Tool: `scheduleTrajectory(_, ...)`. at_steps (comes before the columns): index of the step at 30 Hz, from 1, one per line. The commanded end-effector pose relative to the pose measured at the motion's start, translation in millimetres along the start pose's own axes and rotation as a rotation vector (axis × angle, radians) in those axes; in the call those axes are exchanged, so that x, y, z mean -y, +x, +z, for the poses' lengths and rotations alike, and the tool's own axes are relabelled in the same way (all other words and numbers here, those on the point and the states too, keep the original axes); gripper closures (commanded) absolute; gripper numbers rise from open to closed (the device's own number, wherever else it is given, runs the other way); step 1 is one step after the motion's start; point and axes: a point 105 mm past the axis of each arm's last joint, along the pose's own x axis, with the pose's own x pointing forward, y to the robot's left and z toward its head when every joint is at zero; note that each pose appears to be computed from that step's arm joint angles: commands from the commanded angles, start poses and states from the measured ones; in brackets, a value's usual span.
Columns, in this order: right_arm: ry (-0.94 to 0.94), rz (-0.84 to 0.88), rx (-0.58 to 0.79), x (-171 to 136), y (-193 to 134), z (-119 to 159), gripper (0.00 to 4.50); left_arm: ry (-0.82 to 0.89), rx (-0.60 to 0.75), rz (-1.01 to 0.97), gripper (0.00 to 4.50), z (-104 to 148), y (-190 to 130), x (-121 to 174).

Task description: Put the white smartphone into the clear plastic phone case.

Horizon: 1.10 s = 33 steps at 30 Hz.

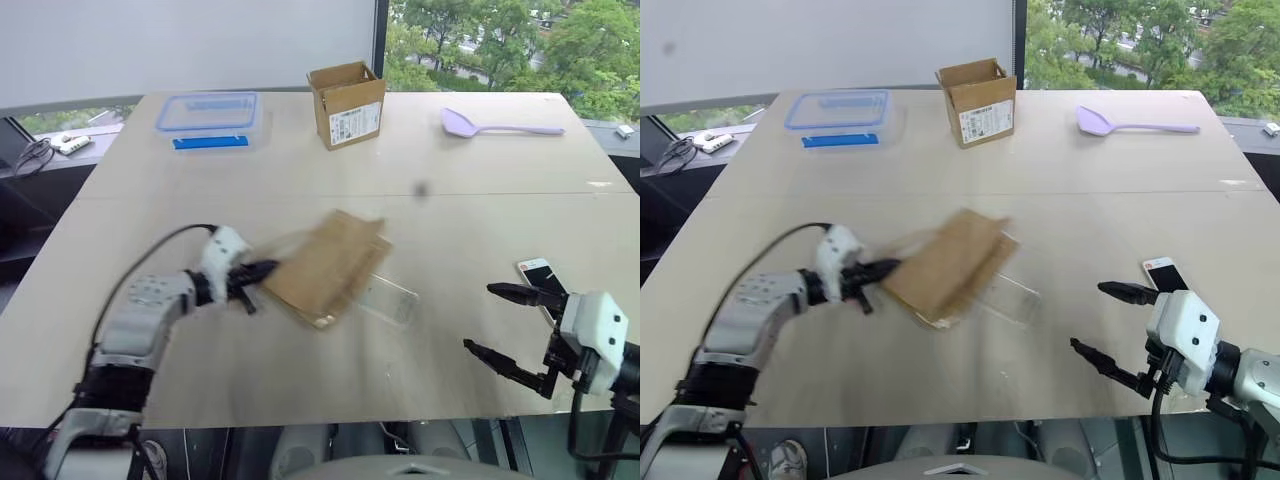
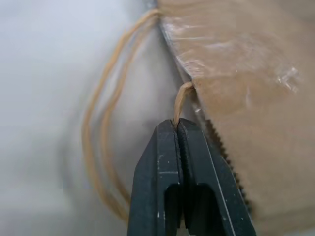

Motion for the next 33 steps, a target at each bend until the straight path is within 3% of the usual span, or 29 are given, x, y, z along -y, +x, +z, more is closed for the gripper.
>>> scheduleTrajectory(1,0.025,-0.017,-0.011,9.0,9.2,-0.6,0.0,-0.037,-0.028,0.176,4.46,-6.2,-13.9,-36.6)
scheduleTrajectory(5,0.031,-0.028,-0.025,15.5,17.0,0.0,0.0,-0.108,-0.006,0.255,4.46,-3.2,-15.8,-49.7)
scheduleTrajectory(7,0.037,-0.019,-0.031,15.3,20.5,0.5,0.0,-0.153,0.059,0.239,3.93,8.4,-22.6,-47.2)
scheduleTrajectory(12,0.047,-0.014,-0.037,20.1,24.2,-3.3,0.0,-0.214,0.25,0.131,1.72,52.3,-46.3,-22.9)
scheduleTrajectory(15,0.036,-0.011,-0.035,20.1,26.1,-6.2,0.0,-0.23,0.338,-0.132,0.25,88.2,-53.7,31.6)
scheduleTrajectory(16,0.038,-0.01,-0.034,19.7,25.7,-6.7,0.0,-0.231,0.344,-0.236,0.03,96.7,-55.4,53.2)
scheduleTrajectory(18,0.034,-0.001,-0.021,17.6,26.2,-3.9,0.0,-0.174,0.292,-0.425,0.03,104.0,-52.8,94.3)
scheduleTrajectory(21,0.031,0.012,-0.012,15.2,23.8,-2.1,0.0,-0.064,0.2,-0.576,0.03,98.8,-38.1,129.1)
scheduleTrajectory(27,-0.015,0.069,-0.025,1.0,22.3,4.5,0.0,0.179,0.076,-0.724,0.03,68.4,25.6,155.3)
scheduleTrajectory(33,-0.01,-0.008,-0.01,6.9,20.2,14.5,0.0,0.325,0.026,-0.834,0.03,44.2,61.7,175.1)
